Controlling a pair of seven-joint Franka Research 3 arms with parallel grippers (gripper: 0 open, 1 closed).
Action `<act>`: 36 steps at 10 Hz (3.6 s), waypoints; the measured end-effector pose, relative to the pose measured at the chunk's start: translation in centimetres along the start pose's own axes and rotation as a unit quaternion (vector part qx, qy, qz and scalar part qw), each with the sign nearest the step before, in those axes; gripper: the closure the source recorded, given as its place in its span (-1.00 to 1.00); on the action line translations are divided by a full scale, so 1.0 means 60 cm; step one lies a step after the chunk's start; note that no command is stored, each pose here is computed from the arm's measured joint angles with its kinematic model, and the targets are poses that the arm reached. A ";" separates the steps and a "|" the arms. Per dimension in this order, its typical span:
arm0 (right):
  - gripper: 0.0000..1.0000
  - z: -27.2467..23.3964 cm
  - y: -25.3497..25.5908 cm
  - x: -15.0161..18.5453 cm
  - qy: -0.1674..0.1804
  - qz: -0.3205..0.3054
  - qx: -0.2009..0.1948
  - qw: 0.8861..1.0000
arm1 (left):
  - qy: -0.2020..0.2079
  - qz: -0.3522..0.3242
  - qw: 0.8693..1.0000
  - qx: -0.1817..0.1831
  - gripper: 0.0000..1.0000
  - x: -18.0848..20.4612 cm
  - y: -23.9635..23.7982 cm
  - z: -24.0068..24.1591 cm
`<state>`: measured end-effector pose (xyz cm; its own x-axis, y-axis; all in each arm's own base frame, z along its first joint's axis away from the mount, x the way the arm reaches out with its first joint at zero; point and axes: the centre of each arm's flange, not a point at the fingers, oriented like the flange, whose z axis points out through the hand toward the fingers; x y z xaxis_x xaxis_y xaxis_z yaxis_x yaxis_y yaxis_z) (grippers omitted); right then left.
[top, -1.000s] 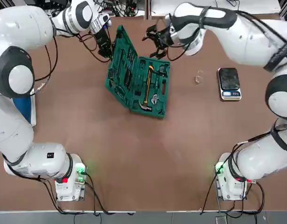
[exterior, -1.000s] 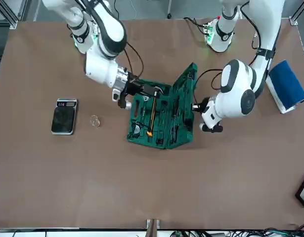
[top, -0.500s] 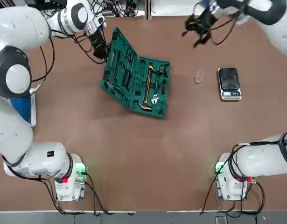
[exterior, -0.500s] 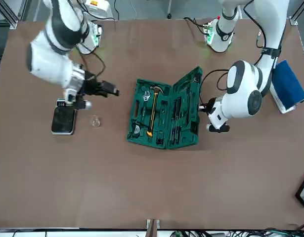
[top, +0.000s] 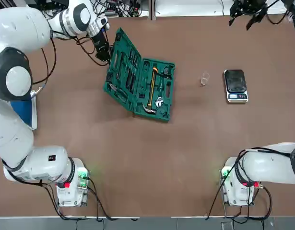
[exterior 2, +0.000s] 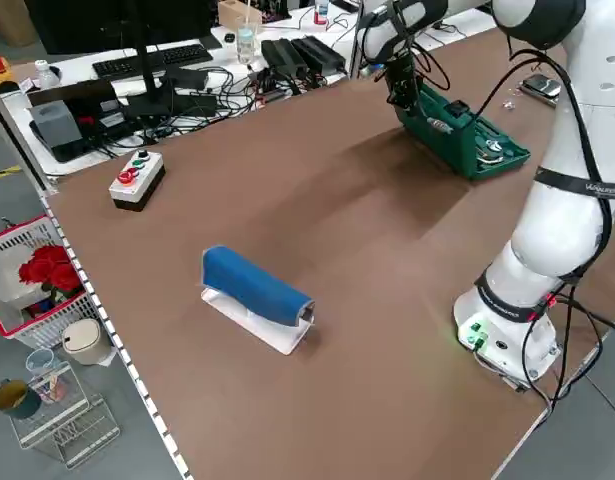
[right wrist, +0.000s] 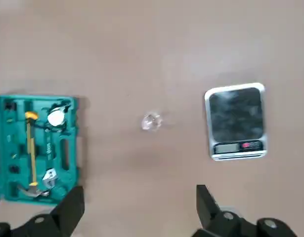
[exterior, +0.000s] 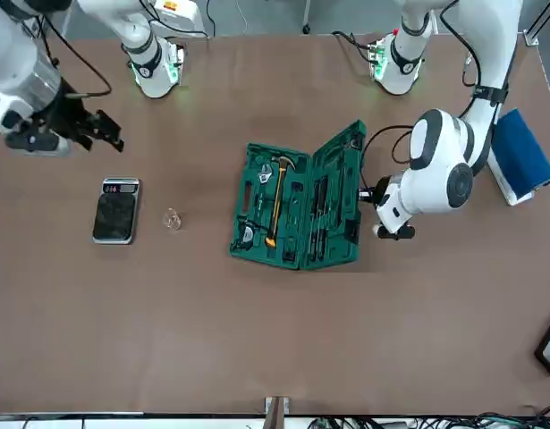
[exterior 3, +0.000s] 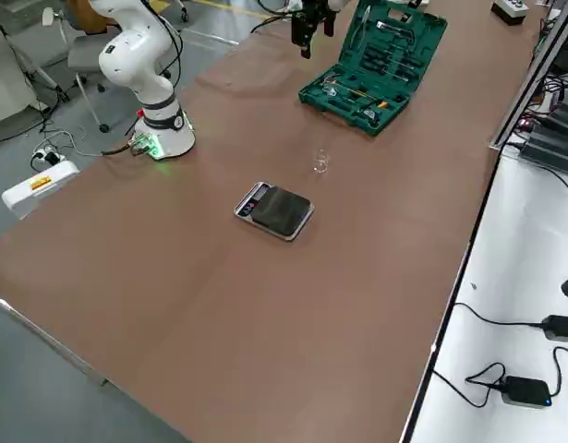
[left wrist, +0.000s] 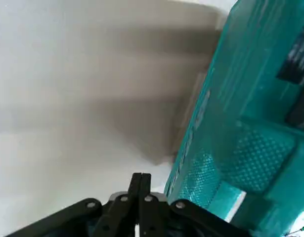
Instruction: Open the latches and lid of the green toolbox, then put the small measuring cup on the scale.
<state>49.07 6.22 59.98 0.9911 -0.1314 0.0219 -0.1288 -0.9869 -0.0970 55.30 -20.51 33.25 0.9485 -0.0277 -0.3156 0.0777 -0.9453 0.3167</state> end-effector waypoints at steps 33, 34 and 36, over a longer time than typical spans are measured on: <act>-0.59 0.607 -0.106 0.024 -0.021 0.086 -0.008 0.996 | 0.029 -0.006 0.999 0.040 0.98 0.069 -0.081 0.104; -0.56 0.616 -0.105 0.020 -0.021 0.086 -0.008 0.996 | 0.029 -0.005 0.999 0.039 0.98 0.069 -0.078 0.103; -0.50 0.624 -0.104 0.017 -0.023 0.086 -0.008 0.996 | 0.030 -0.003 0.999 0.038 0.98 0.068 -0.069 0.102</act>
<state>52.16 15.71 23.33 0.9549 -0.2946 -0.0383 -0.2968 -0.9517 -0.0788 56.96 -18.73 25.17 0.9649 -0.0053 -0.2626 0.0615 -0.9675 0.2454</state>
